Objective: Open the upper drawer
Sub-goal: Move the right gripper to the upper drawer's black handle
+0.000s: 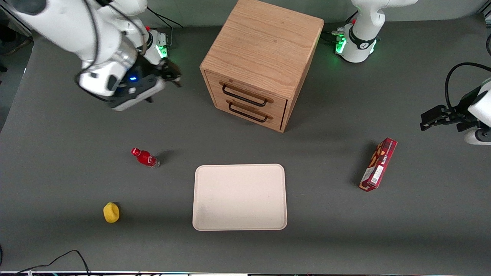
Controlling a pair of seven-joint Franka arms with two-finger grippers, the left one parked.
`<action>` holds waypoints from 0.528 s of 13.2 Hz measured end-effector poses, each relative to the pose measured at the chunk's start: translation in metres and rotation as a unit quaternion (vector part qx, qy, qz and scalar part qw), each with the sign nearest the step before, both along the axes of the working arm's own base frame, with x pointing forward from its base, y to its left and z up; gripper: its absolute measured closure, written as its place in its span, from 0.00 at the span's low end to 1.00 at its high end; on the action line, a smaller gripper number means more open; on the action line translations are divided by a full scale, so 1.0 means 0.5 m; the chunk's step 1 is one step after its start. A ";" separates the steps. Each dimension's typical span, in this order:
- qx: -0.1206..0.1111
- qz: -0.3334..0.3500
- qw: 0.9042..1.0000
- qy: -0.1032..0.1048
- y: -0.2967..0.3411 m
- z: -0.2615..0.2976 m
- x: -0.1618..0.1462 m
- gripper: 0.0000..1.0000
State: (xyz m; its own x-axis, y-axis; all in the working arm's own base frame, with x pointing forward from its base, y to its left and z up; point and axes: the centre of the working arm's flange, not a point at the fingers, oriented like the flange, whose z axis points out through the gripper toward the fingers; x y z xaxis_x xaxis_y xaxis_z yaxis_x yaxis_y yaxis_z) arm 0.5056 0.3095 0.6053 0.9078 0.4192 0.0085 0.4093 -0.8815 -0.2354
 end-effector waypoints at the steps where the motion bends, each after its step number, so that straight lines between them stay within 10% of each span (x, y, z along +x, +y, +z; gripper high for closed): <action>1: 0.015 0.027 0.999 -0.006 0.048 -0.021 -0.004 0.00; 7: 0.075 0.237 0.969 -0.015 0.160 -0.216 0.046 0.00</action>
State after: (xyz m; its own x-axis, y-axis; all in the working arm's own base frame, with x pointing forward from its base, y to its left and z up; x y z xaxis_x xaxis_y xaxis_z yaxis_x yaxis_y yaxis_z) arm 0.5284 0.3897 0.4974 0.6125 0.7806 0.1245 0.7678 -0.5500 -0.3286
